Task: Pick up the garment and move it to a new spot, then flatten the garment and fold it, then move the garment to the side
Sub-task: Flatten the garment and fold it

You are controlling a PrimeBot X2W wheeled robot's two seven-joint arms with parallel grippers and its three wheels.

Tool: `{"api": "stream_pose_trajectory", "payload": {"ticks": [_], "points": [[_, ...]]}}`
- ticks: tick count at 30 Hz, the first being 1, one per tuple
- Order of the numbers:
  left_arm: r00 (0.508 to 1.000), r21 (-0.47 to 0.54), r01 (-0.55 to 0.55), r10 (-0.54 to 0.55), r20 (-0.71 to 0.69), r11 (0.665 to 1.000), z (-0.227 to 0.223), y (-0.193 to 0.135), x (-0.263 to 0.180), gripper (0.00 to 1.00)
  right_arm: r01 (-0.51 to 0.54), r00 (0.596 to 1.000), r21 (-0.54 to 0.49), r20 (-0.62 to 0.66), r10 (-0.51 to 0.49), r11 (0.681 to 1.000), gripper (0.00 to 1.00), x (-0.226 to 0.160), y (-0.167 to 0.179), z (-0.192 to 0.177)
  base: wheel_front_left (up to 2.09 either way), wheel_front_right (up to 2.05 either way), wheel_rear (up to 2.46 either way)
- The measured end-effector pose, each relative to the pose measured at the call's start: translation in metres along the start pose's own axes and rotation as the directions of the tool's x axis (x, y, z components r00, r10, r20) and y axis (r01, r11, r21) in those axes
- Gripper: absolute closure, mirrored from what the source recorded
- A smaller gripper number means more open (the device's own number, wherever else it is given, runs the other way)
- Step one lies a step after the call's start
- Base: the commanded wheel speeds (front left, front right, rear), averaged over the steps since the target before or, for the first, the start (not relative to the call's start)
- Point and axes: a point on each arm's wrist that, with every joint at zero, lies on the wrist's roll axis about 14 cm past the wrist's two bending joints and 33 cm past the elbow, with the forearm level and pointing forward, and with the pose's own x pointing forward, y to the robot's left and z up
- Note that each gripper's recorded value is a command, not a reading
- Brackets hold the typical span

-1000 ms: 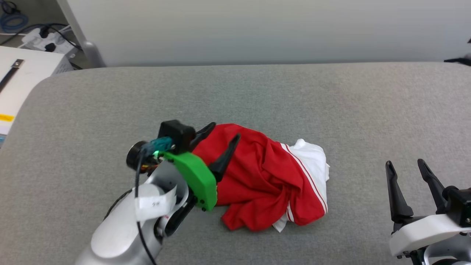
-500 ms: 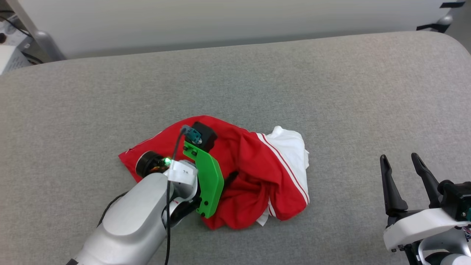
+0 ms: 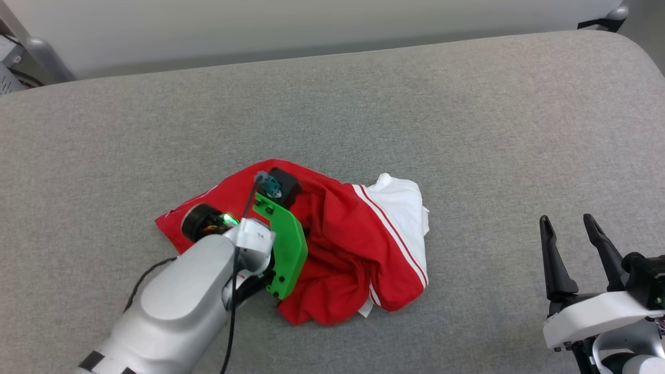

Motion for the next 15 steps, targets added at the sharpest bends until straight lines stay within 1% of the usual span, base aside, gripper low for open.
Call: {"api": "stream_pose_trajectory", "payload": {"ticks": [4, 7, 11, 15], "points": [[0.994, 0.016, -0.050, 0.048, 0.094, 0.999, 0.021, 0.015, -0.013, 1.00, 0.000, 1.000, 0.005, 0.010, 0.000, 1.000, 0.00, 0.000, 0.000, 0.003, 0.00, 0.00, 0.00], [0.977, 0.027, -0.115, 0.109, 0.182, 0.993, 0.041, 0.032, -0.030, 1.00, -0.005, 1.000, 0.008, 0.023, 0.005, 1.000, 0.00, 0.000, 0.001, 0.007, 0.00, 0.00, 0.00], [0.931, 0.001, -0.216, 0.206, 0.302, 0.976, 0.066, 0.057, -0.063, 1.00, -0.019, 0.999, 0.014, 0.038, 0.018, 1.000, 0.00, 0.002, 0.005, 0.011, 0.00, 0.00, 0.00], [0.870, -0.065, -0.311, 0.311, 0.382, 0.948, 0.076, 0.082, -0.102, 1.00, -0.031, 0.998, 0.020, 0.051, 0.030, 0.999, 0.00, 0.003, 0.008, 0.015, 0.00, 0.00, 0.00]]}}
